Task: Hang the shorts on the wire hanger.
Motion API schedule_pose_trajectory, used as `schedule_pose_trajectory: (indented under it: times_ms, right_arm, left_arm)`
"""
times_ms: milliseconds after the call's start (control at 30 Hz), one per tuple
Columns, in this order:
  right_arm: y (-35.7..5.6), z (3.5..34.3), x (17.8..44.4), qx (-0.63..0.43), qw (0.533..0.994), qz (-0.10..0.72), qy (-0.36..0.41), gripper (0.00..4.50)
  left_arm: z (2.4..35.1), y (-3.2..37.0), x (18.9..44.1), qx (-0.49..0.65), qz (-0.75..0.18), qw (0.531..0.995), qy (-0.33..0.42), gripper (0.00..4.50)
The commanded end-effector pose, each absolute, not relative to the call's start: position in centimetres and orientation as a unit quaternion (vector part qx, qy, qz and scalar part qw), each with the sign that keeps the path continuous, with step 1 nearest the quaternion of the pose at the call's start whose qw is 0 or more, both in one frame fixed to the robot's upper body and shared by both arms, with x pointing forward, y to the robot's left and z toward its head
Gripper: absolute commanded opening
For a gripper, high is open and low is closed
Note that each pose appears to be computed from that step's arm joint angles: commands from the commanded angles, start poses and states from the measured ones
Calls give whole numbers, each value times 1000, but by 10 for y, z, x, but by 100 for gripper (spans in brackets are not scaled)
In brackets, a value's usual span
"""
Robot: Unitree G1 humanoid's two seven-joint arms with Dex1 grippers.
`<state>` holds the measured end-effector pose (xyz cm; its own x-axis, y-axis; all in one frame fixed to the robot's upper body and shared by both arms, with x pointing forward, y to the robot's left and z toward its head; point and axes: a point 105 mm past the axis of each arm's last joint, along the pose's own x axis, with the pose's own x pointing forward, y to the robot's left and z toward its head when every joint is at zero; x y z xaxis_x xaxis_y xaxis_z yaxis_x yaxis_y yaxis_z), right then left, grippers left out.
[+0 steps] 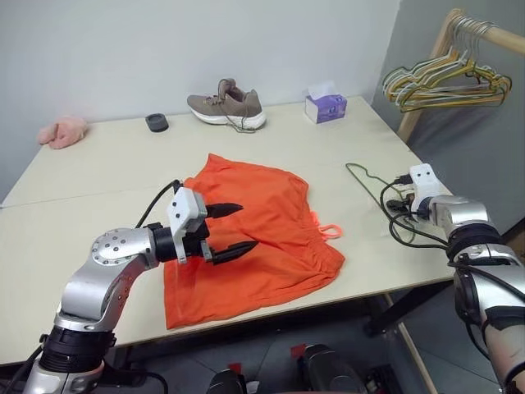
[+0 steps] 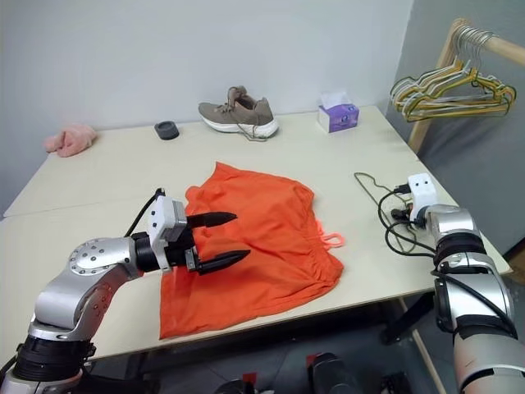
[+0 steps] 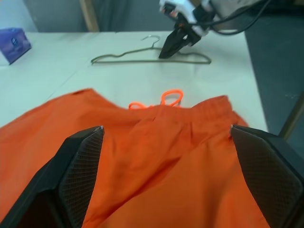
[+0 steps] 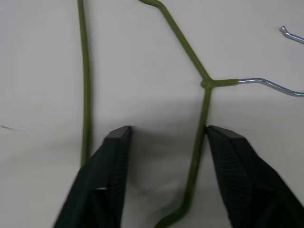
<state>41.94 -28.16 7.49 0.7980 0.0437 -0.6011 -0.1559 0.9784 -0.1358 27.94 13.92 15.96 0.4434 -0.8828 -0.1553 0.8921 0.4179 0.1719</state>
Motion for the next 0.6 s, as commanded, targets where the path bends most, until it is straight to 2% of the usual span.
schedule_pose_trajectory:
  times_ms: [33,100,167,233,400,600]
  right_arm:
    - [-292,44,402,-80,926,26,367,127]
    - [-292,44,403,-98,926,29,363,53]
    - [-292,44,404,-110,927,28,359,1]
    - [-293,48,407,-138,928,29,345,1]
    - [-266,97,431,-248,940,102,210,1]
    - [-234,143,427,-321,932,144,82,1]
  left_arm:
    - [173,138,279,119,-526,842,-3,450]
    - [172,139,280,120,-523,844,-3,450]
    - [173,141,282,122,-518,847,-3,450]
    - [173,144,284,123,-508,852,-5,450]
    - [181,169,306,122,-427,895,-27,450]
    - [186,183,319,117,-389,913,-39,450]
